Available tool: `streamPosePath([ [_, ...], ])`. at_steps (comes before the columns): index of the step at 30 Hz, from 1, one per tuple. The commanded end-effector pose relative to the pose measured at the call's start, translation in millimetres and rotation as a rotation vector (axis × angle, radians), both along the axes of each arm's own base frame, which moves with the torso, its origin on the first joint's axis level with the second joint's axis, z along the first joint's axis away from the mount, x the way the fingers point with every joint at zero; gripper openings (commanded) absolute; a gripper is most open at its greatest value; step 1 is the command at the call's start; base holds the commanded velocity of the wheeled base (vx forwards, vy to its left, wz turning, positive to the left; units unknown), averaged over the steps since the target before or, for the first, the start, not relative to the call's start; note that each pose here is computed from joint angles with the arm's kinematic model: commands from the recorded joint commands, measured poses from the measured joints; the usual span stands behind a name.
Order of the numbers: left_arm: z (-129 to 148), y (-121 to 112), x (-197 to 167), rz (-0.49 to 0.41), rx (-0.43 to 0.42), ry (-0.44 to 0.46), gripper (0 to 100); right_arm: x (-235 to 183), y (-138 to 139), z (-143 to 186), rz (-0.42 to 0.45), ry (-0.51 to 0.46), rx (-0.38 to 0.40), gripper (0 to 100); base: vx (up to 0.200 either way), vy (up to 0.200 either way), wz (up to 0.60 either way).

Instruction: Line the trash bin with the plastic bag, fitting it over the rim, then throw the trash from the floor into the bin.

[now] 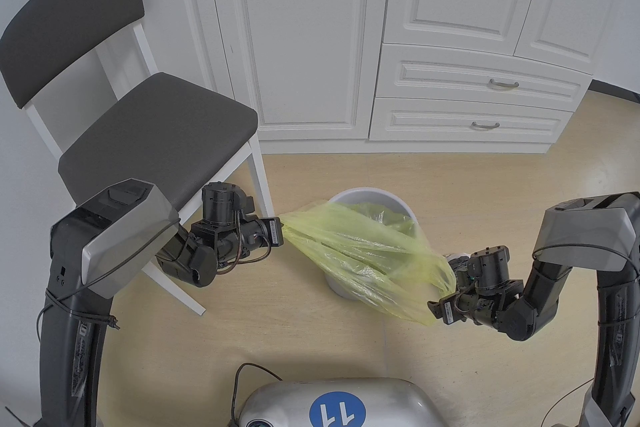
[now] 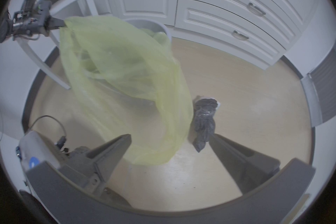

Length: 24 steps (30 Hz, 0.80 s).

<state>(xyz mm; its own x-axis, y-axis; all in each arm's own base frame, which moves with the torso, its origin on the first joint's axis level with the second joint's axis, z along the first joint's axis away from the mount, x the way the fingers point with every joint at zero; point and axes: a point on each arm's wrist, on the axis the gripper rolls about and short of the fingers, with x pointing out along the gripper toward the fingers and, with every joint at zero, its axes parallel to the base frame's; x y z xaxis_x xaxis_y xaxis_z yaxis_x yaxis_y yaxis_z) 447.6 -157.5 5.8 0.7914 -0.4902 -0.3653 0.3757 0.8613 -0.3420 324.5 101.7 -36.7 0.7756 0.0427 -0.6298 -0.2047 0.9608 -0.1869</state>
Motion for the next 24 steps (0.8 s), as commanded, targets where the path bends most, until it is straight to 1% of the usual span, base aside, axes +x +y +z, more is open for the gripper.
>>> streamPosePath([
  [1, 8.6, 1.8, -0.5, 0.002, -0.006, -0.018, 0, -18.7, -23.9, 44.7, 0.099, -0.044, 0.081, 100, 0.000, 0.000, 0.00],
  [4, 8.6, 2.8, 1.0, 0.005, -0.007, -0.021, 0, -19.7, -43.0, 53.4, 0.115, -0.063, 0.072, 100, 0.000, 0.000, 0.00],
  [5, 8.9, 2.6, 1.7, 0.008, -0.008, -0.024, 0, -19.4, -44.8, 54.8, 0.114, -0.068, 0.072, 100, 0.000, 0.000, 0.00],
  [8, 3.1, 2.1, 3.4, 0.010, -0.005, -0.017, 0, -17.2, -42.8, 57.0, 0.118, -0.081, 0.079, 100, 0.000, 0.000, 0.00],
  [10, -7.1, 1.4, 5.5, 0.011, 0.000, -0.004, 0, -16.2, -32.1, 57.1, 0.134, -0.092, 0.083, 100, 0.000, 0.000, 0.00],
  [11, -7.1, 1.4, 5.5, 0.011, 0.000, -0.004, 0, -16.2, -32.1, 57.1, 0.134, -0.092, 0.083, 100, 0.000, 0.000, 0.00],
  [12, -9.5, 1.5, 7.6, 0.013, -0.002, -0.006, 0, -19.6, -17.5, 59.4, 0.156, -0.114, 0.088, 100, 0.000, 0.000, 0.00],
  [14, -5.3, 8.0, 9.0, 0.025, -0.005, -0.013, 0, -27.9, 19.3, 68.0, 0.128, -0.212, 0.121, 100, 0.000, 0.000, 0.00],
  [15, -1.9, 10.3, 8.9, 0.029, -0.008, -0.017, 0, -29.9, 32.5, 70.3, 0.123, -0.242, 0.130, 100, 0.000, 0.000, 0.00],
  [17, 4.0, 11.2, 8.5, 0.029, -0.016, -0.024, 0, -25.8, 47.7, 73.5, 0.130, -0.273, 0.126, 100, 0.000, 0.000, 0.00],
  [19, 2.7, 10.4, 8.4, 0.028, -0.016, -0.023, 0, -12.6, 59.2, 80.0, 0.146, -0.275, 0.106, 100, 0.000, 0.000, 0.00],
  [20, 1.9, 10.4, 8.4, 0.028, -0.016, -0.021, 0, -10.9, 60.7, 81.5, 0.148, -0.273, 0.102, 100, 0.000, 0.000, 0.00],
  [21, 0.2, 10.0, 7.4, 0.026, -0.013, -0.019, 0, 2.0, 66.9, 93.2, 0.153, -0.253, 0.077, 100, 0.000, 0.000, 0.00],
  [23, 0.0, 9.9, 7.4, 0.023, -0.016, -0.025, 0, 8.4, 70.3, 100.7, 0.154, -0.236, 0.069, 100, 0.000, 0.000, 0.00],
  [24, 0.5, 10.6, 7.7, 0.025, -0.023, -0.041, 0, 17.7, 75.0, 108.1, 0.166, -0.193, 0.057, 100, 0.000, 0.000, 0.00],
])
